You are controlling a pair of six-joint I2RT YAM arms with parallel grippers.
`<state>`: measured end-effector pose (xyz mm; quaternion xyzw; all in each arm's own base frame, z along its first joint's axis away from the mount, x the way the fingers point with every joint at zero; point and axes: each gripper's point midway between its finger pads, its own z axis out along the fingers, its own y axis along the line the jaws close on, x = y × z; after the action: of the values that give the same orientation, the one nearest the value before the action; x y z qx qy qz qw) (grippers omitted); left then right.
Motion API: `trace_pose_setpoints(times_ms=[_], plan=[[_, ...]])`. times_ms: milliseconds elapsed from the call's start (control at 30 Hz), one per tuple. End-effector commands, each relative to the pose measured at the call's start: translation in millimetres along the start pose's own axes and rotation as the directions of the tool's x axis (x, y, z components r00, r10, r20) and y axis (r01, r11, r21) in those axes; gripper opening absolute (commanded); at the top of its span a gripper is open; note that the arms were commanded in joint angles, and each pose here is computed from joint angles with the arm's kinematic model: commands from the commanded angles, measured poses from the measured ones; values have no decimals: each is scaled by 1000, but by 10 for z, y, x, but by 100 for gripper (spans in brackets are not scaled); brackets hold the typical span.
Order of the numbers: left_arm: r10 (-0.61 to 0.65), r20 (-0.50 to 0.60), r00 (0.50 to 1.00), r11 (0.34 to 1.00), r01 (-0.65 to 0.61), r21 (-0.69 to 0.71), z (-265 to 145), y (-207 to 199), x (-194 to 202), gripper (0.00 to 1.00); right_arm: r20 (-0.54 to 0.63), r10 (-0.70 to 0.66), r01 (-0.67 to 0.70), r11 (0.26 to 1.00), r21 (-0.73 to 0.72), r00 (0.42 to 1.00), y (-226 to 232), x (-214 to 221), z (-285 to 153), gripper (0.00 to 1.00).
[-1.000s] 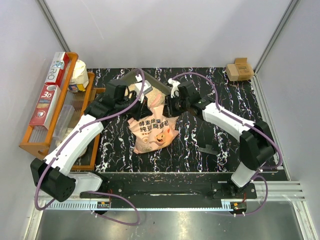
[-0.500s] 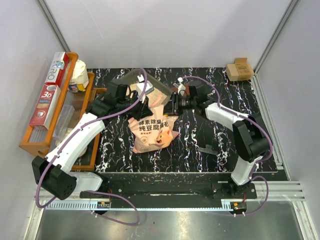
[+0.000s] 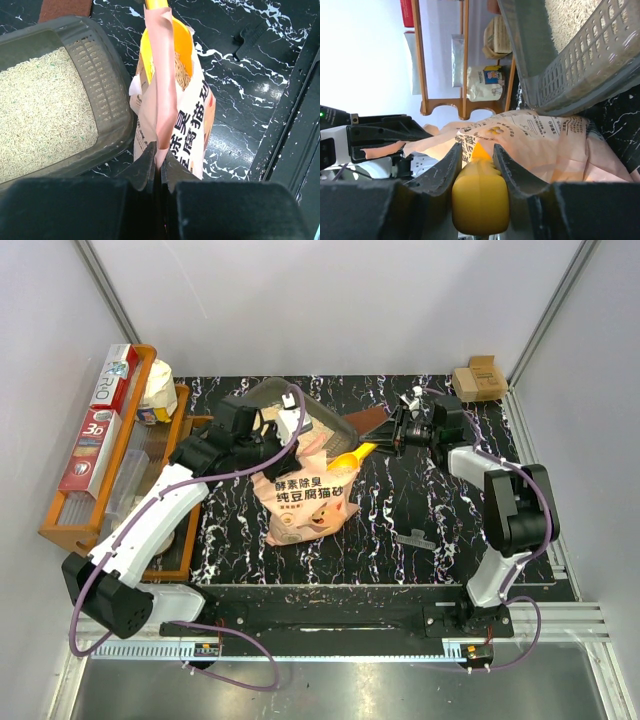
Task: Fill the litter box with clean litter
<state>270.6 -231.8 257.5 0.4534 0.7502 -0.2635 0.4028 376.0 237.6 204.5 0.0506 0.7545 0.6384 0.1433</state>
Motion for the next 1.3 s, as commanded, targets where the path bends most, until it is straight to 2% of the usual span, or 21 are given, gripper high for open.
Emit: trace_pose_setpoints(times_ms=[0,133,333,367,400,467,500,600,700,767,833,933,1000,1033,1067,1100,1133,1167,1233,1267], plan=[[132,64,989,989,-127,-68,-133,130,-356,0,-25,55,-57,990,-126,998,88,37,-59,0],[150,38,988,987,-147,-60,-125,142,-340,0,47,179,-169,971,-168,983,-41,-88,-62,0],[157,43,987,986,-155,-62,-126,153,-401,0,65,156,-143,974,-176,986,35,-223,-197,0],[158,43,986,986,-155,-63,-129,156,-406,0,78,113,-98,980,-174,991,85,-189,-235,0],[167,45,985,984,-164,-67,-136,158,-418,0,107,159,-144,980,-136,981,-13,-219,-232,0],[167,44,985,984,-164,-70,-127,165,-405,0,161,128,-116,990,-78,979,-117,-221,-225,0],[170,43,985,984,-167,-69,-120,158,-404,0,188,164,-156,986,-56,968,-186,-252,-226,0],[176,47,983,983,-172,-69,-126,142,-428,0,171,136,-127,990,-66,976,-61,-216,-333,0],[185,51,981,981,-181,-70,-139,130,-426,0,213,97,-93,995,-29,972,-89,-233,-314,0],[180,50,982,982,-176,-63,-107,116,-406,0,200,168,-156,985,-78,965,-94,-243,-277,0],[178,53,983,983,-175,-58,-104,97,-421,0,222,83,-60,992,-110,972,122,-281,-426,0],[188,62,980,981,-185,-55,-114,67,-455,0,243,17,2,997,-76,970,192,-255,-497,0],[189,58,980,981,-186,-58,-96,75,-432,0,246,21,-1,997,-81,969,223,-253,-483,0],[189,58,980,981,-186,-57,-87,75,-426,0,249,-35,54,996,-71,968,293,-277,-484,0],[189,61,980,981,-186,-53,-84,65,-432,0,237,-11,22,999,-41,971,251,-267,-482,0],[187,66,980,982,-184,-52,-85,61,-445,0,239,-24,31,999,-23,971,262,-280,-486,0],[188,72,979,981,-185,-52,-89,57,-460,0,251,-108,112,994,-1,962,380,-332,-501,0],[190,75,979,981,-187,-48,-91,45,-466,0,250,-71,62,997,44,966,308,-325,-498,0],[188,79,979,982,-185,-49,-84,44,-478,0,247,-141,123,989,88,959,394,-329,-478,0],[187,79,979,982,-184,-47,-77,41,-479,0,246,-129,107,989,103,961,369,-313,-475,0]])
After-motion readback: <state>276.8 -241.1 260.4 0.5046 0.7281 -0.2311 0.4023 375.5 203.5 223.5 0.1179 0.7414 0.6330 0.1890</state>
